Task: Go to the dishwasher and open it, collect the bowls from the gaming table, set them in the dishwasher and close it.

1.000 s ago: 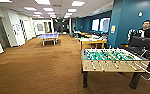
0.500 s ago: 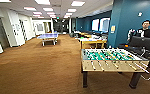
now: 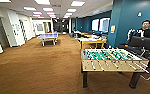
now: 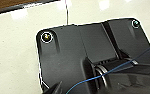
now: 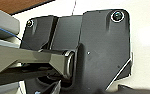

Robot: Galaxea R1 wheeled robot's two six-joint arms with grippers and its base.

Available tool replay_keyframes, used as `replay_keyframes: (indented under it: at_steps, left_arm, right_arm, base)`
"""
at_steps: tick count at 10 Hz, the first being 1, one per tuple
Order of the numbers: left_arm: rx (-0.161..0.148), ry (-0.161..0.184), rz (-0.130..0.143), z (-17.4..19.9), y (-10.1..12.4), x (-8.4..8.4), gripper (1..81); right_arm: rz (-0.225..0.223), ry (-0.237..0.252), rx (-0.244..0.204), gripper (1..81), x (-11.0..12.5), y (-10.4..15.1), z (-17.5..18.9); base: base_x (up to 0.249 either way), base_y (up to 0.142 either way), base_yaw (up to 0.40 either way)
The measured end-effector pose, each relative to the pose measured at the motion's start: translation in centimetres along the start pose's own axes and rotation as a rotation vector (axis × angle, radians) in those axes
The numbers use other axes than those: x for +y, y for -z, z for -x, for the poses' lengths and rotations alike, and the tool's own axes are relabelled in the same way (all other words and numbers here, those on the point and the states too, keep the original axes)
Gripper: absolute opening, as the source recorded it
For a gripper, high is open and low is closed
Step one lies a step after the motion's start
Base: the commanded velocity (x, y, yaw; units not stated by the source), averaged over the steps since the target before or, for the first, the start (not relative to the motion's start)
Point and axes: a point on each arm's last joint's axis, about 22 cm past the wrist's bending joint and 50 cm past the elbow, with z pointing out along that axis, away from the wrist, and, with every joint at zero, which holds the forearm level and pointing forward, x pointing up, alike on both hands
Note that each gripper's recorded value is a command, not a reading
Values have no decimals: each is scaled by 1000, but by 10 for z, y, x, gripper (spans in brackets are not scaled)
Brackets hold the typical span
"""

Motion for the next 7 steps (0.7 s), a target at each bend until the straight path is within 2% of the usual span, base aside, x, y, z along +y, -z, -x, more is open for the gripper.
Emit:
replay_keyframes:
  at_steps: [5, 7]
  left_arm:
    - [0, 0, 1, 0, 0, 1, 811]
    - [-2, 1, 1, 2, 0, 1, 811]
  right_arm:
    - [-1, 1, 0, 811, -1, 0, 0]
    - [-4, 1, -1, 811, -5, -2, 1]
  base:
    - [0, 0, 0]
    - [74, 0, 0]
